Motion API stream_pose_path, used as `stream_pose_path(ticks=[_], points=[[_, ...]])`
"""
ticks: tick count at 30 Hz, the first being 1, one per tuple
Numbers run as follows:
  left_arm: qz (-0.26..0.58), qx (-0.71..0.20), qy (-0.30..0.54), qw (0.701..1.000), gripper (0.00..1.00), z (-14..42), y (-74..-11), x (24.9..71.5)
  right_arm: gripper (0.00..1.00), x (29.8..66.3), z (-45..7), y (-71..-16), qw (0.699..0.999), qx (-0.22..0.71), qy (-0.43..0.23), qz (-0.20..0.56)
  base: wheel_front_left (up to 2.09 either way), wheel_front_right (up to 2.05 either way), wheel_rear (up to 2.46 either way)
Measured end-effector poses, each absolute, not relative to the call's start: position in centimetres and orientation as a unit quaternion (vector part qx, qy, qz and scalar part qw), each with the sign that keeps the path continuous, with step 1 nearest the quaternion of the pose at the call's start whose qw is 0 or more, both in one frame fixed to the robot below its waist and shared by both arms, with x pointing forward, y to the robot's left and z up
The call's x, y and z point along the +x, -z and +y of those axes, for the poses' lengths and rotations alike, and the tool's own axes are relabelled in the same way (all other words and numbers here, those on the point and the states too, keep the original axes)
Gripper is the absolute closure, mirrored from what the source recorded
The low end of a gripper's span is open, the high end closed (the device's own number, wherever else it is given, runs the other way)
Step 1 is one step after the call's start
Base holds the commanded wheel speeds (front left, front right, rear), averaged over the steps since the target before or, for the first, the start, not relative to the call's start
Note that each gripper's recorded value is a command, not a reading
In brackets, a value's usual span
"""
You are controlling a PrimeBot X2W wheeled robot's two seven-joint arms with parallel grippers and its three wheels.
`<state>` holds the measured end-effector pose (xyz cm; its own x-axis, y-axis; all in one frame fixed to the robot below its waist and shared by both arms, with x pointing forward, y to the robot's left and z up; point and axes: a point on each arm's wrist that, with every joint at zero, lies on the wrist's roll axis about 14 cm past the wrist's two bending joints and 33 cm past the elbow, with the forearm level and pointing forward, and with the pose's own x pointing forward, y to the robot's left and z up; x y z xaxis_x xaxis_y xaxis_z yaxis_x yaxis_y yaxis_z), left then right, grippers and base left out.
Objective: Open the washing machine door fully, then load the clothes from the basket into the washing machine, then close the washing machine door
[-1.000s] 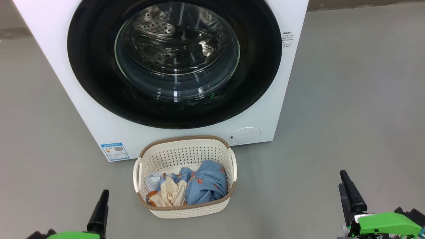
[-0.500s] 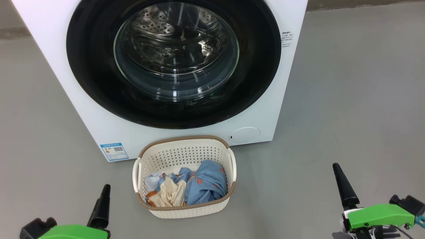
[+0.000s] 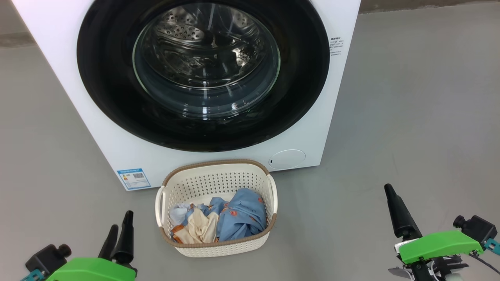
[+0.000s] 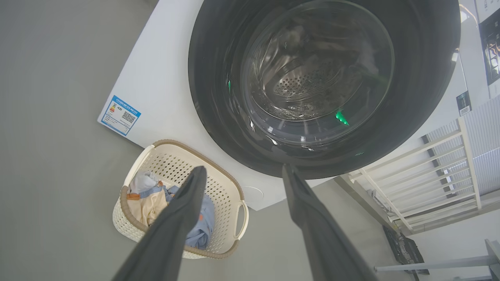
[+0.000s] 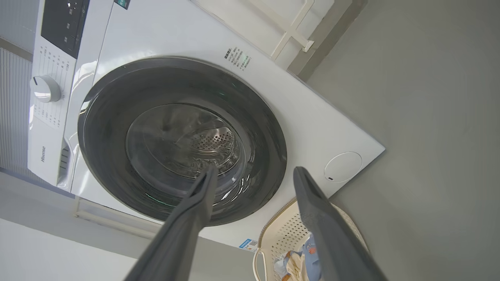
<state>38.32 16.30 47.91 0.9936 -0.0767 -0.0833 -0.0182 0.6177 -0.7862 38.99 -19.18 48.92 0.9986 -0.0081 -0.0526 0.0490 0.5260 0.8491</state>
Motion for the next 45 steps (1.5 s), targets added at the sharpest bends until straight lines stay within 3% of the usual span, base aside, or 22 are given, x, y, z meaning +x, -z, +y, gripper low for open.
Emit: stream_pose_path(ticks=[19, 45], points=[[0.033, -0.313, 0.042, 0.948, 0.00, 16.1, -48.9, 38.7, 0.00, 39.8, -18.4, -50.3, 0.926, 0.377, -0.013, 0.004, 0.00, 0.00, 0.00], [-0.005, -0.155, 0.073, 0.985, 0.00, 15.8, -50.3, 39.6, 0.00, 41.1, -17.4, -52.1, 0.974, 0.221, -0.049, -0.027, 0.00, 0.00, 0.00]])
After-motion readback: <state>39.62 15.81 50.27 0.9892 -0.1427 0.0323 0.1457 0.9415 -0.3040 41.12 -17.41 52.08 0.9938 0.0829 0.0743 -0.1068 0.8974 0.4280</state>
